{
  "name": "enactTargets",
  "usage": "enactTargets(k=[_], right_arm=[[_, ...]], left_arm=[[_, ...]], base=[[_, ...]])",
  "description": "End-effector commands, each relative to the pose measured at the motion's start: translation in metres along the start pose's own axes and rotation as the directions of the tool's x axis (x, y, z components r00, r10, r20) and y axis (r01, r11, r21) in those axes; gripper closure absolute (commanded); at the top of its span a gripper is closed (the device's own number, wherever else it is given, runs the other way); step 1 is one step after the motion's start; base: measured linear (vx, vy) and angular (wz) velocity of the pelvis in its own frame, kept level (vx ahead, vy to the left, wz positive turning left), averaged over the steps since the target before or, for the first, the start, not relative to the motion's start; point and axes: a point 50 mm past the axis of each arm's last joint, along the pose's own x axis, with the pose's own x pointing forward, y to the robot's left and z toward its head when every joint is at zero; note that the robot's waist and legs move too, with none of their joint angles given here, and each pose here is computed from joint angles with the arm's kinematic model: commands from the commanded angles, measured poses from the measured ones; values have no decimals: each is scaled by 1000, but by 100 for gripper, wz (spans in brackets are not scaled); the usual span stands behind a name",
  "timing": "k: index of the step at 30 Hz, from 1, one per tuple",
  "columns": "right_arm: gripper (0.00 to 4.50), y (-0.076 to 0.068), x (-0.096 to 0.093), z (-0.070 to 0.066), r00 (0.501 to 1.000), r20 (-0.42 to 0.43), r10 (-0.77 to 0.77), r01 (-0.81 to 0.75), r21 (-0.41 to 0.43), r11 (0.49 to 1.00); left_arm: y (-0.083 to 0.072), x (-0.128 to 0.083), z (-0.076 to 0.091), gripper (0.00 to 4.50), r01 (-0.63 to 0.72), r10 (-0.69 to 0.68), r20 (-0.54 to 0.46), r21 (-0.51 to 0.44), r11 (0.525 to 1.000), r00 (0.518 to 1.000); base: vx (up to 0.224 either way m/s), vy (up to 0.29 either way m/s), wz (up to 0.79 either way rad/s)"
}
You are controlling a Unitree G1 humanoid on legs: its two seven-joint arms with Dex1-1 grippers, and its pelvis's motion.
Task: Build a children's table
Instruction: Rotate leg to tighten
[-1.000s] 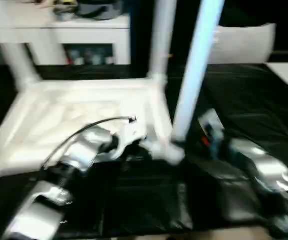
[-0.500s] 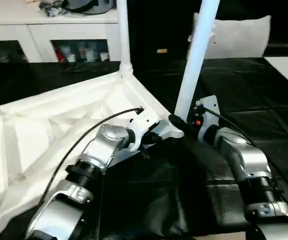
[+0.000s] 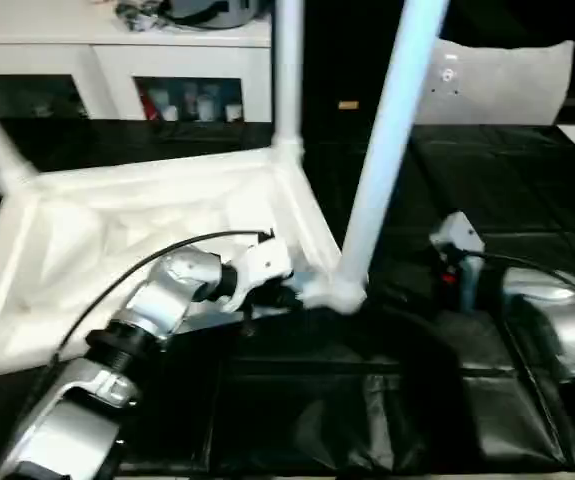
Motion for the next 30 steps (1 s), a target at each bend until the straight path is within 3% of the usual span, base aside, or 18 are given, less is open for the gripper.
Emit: enactTargets(k=[1,3,5,9,19,26,27,30], right_arm=[[3,6,1,5,997,-4,72,-72,-49,996],[3,10,0,6,992,-3,126,-126,-53,991],[38,14,0,6,982,-2,187,-187,-40,982],[64,22,0,3,960,-12,279,-279,-19,960],[147,30,6,1,938,5,348,-348,7,938],[197,33,11,-1,927,30,375,-376,39,926],[222,34,12,0,924,47,379,-381,49,923],[240,38,17,5,924,126,362,-373,84,924]], left_arm=[[-4,4,14,450,113,-111,-18,110,987,994],[-5,4,14,450,148,-147,-23,128,981,989],[-9,3,14,450,198,-194,-39,154,968,980],[-13,2,13,450,271,-263,-66,191,944,963],[-13,2,14,450,279,-272,-59,206,938,960],[-12,2,12,450,274,-269,-54,195,942,962],[-12,2,11,450,267,-262,-48,182,946,964],[-10,3,11,450,228,-229,-10,112,967,973]], base=[[0,0,0],[0,0,0],[0,0,0],[0,0,0],[0,0,0],[0,0,0],[0,0,0],[0,0,0]])
